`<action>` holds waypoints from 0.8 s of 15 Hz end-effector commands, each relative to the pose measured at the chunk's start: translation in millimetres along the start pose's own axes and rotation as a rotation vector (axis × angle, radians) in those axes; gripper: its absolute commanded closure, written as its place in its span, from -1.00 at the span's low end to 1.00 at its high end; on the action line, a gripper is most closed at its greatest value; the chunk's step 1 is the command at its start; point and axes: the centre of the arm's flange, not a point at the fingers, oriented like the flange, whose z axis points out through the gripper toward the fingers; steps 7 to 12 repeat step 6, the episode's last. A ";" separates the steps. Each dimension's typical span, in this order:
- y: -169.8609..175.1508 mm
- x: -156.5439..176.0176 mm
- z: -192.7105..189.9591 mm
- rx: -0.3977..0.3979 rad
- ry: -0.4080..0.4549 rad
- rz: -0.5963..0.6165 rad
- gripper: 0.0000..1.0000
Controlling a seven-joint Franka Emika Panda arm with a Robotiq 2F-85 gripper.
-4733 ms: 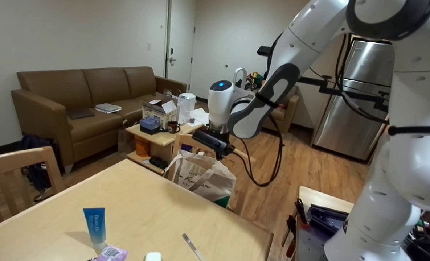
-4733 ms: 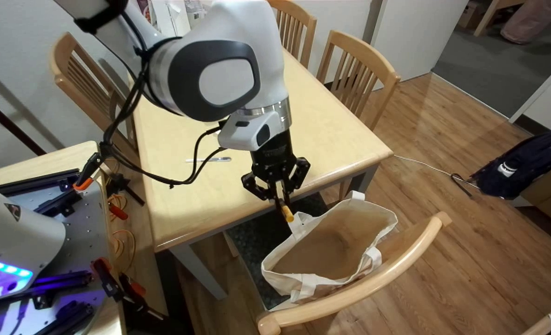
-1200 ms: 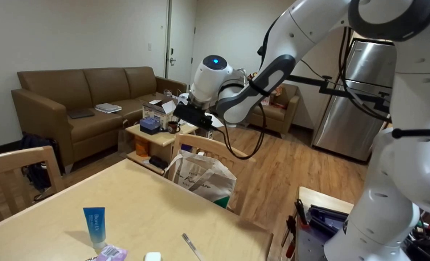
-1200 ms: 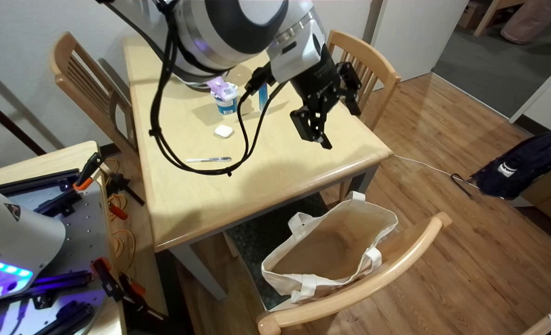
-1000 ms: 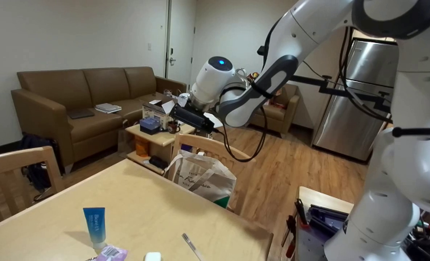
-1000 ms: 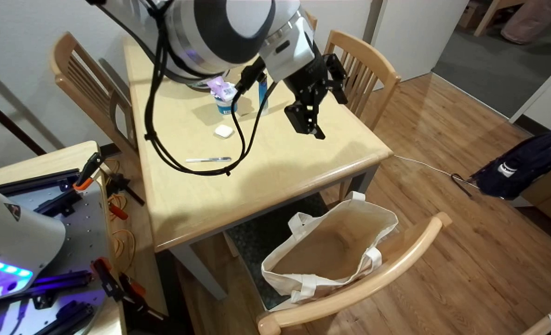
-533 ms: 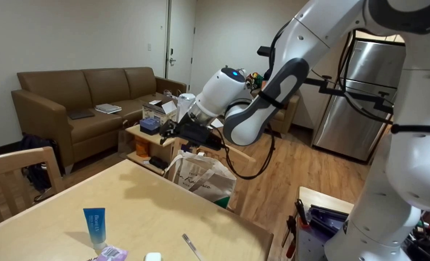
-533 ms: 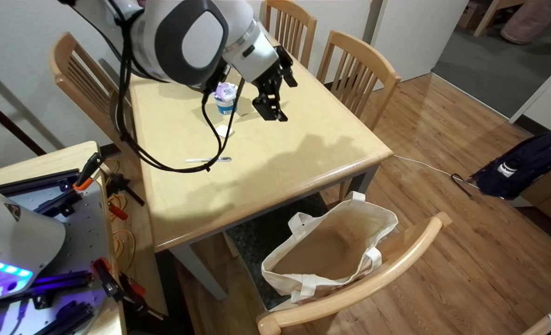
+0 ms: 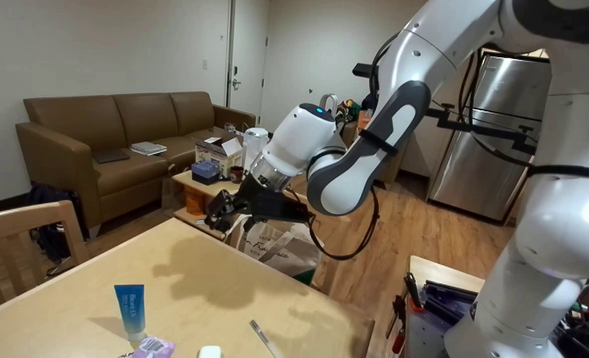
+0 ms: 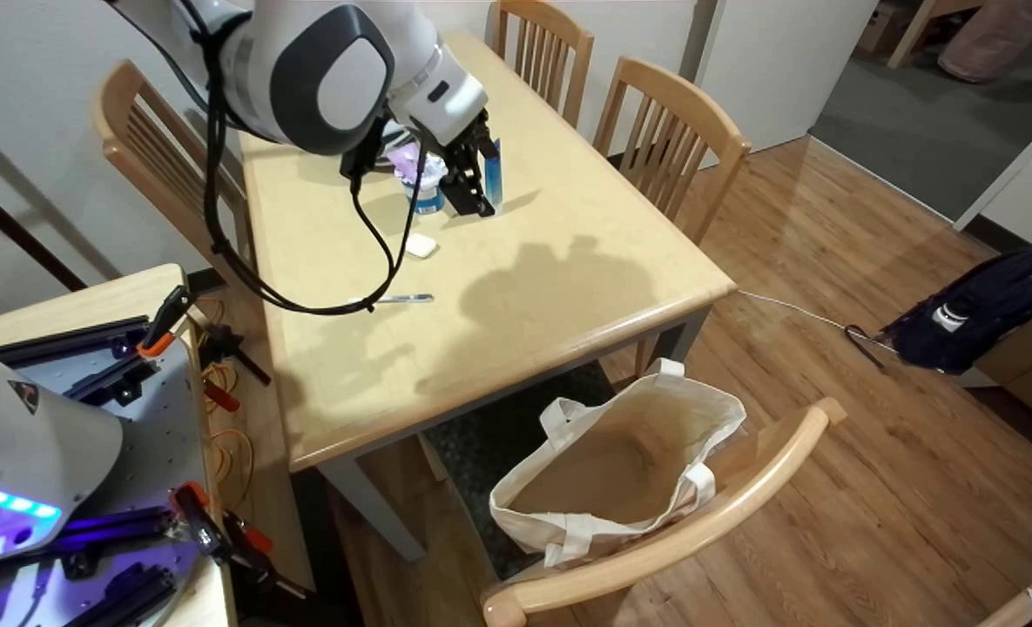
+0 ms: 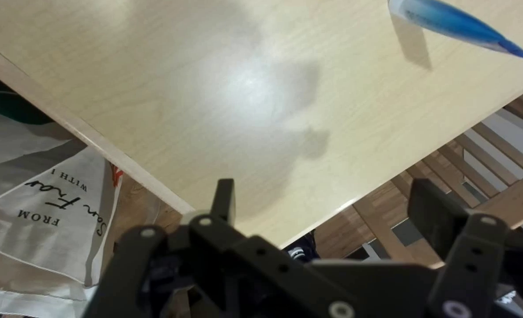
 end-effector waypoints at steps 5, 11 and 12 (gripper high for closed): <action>-8.1 -7.6 4.0 0.099 -0.009 -0.286 -1.00; -12.5 -12.4 7.3 0.109 -0.020 -0.328 -1.00; -12.5 -12.4 7.3 0.109 -0.020 -0.328 -1.00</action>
